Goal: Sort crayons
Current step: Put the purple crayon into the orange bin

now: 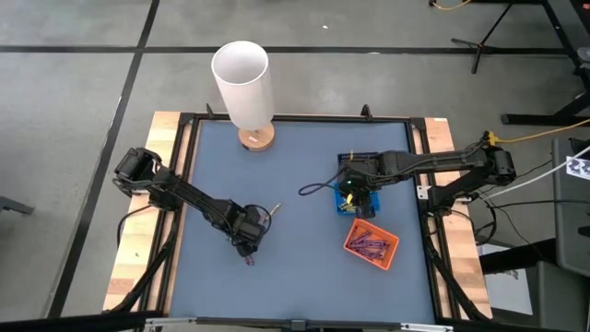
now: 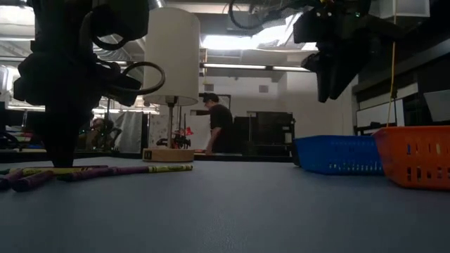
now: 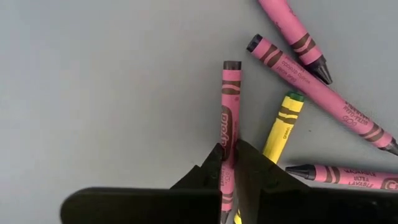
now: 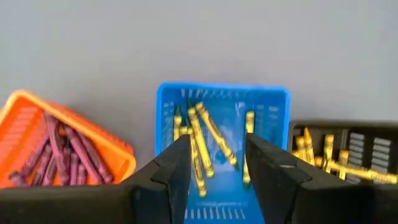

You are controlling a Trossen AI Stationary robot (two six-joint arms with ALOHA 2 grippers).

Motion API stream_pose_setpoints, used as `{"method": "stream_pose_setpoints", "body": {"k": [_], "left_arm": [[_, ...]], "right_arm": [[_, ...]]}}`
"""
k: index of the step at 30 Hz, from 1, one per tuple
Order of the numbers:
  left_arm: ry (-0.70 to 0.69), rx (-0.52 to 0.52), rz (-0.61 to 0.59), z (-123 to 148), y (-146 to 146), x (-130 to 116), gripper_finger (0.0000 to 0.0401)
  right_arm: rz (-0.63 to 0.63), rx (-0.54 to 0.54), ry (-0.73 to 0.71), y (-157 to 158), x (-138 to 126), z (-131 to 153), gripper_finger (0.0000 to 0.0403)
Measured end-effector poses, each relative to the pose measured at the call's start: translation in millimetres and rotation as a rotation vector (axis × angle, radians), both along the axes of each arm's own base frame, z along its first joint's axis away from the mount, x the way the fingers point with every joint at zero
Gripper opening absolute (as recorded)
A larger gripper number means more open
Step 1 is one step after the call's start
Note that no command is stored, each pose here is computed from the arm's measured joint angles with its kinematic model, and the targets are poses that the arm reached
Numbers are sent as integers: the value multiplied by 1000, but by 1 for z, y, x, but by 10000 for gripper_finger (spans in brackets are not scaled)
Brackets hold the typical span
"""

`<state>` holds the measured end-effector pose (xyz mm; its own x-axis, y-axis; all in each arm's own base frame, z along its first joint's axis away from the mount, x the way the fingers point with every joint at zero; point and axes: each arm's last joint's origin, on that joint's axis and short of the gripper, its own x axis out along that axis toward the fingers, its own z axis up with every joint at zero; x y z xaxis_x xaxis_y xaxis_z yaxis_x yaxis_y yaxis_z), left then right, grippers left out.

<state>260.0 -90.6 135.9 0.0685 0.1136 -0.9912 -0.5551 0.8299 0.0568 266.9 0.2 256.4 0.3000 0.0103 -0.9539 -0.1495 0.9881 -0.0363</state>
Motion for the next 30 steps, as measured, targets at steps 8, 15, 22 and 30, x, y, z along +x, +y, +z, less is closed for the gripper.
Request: {"method": "stream_pose_setpoints", "body": {"k": [8, 15, 22, 30], "left_arm": [[-143, 83, 15, 16, -2, 21, 7], [-296, 141, -40, 34, -2, 42, 8], [-590, 245, -125, 51, 4, 73, 8], [-867, 401, -267, 77, 13, 100, 8]], "right_arm": [[0, 0, -158, 0, 14, 6, 150], [0, 0, -269, 0, 23, 11, 150], [20, 38, -335, 1, 29, 15, 150], [91, 174, -345, 6, 29, 16, 150]]}}
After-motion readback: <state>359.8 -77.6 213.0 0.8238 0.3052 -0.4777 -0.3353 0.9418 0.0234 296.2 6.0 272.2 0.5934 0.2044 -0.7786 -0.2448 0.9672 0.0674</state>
